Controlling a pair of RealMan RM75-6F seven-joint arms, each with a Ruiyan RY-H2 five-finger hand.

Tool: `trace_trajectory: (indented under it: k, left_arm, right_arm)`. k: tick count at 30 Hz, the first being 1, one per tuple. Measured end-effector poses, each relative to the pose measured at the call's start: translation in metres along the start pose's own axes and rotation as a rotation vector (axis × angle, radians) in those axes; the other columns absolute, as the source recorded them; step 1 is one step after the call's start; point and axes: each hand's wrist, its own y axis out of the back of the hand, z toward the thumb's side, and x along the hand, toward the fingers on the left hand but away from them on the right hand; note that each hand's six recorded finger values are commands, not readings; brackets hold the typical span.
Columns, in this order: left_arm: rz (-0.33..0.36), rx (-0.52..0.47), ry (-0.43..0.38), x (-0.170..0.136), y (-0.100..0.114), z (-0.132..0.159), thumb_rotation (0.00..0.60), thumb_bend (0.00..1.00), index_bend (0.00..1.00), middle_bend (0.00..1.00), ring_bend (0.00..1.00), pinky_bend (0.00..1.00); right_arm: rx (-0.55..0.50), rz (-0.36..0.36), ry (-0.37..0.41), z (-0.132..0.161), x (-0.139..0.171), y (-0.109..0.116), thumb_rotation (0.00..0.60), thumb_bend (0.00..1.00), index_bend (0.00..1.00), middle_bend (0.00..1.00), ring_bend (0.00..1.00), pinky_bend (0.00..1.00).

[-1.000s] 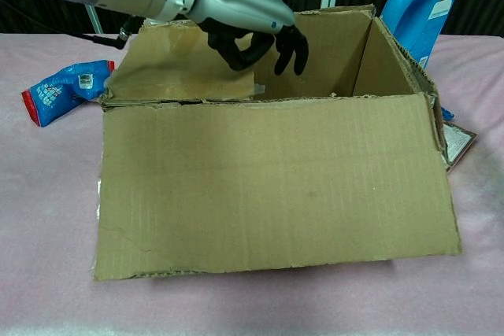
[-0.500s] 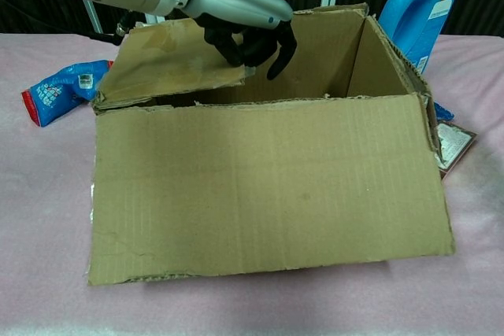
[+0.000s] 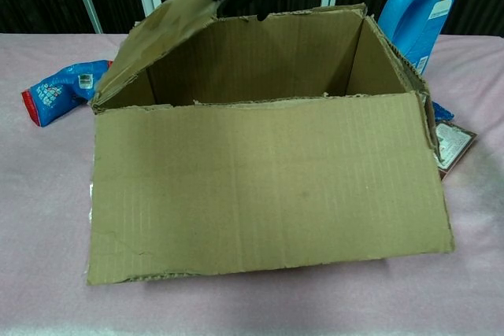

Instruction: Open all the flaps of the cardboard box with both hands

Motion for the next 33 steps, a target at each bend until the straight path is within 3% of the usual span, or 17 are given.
trace_trajectory:
  k: [9, 16, 29, 31, 33]
  left_arm:
    - [0.019, -0.024, 0.068, -0.045, 0.02, -0.028, 0.6, 1.0, 0.42, 0.59, 0.4, 0.44]
    - [0.011, -0.021, 0.131, -0.081, 0.022, -0.052, 0.6, 1.0, 0.42, 0.59, 0.4, 0.44]
    - [-0.049, -0.055, 0.262, -0.165, -0.012, -0.09, 0.6, 0.99, 0.4, 0.57, 0.39, 0.42]
    - [-0.059, -0.071, 0.279, -0.176, -0.021, -0.093, 0.6, 0.91, 0.38, 0.52, 0.35, 0.36]
    - [-0.056, -0.099, 0.302, -0.186, -0.028, -0.096, 0.6, 0.73, 0.33, 0.41, 0.25, 0.24]
  right_arm:
    - [0.006, 0.011, 0.015, 0.004, 0.002, -0.006, 0.6, 0.41, 0.04, 0.02, 0.0, 0.21]
    - [0.009, 0.014, 0.019, 0.005, 0.004, -0.009, 0.6, 0.41, 0.04, 0.02, 0.0, 0.21]
    - [0.013, 0.035, 0.027, 0.007, 0.006, -0.015, 0.6, 0.41, 0.04, 0.02, 0.0, 0.21]
    - [0.016, 0.039, 0.032, 0.008, 0.007, -0.015, 0.6, 0.41, 0.04, 0.02, 0.0, 0.21]
    - [0.022, 0.043, 0.037, 0.009, 0.007, -0.016, 0.6, 0.41, 0.04, 0.02, 0.0, 0.21]
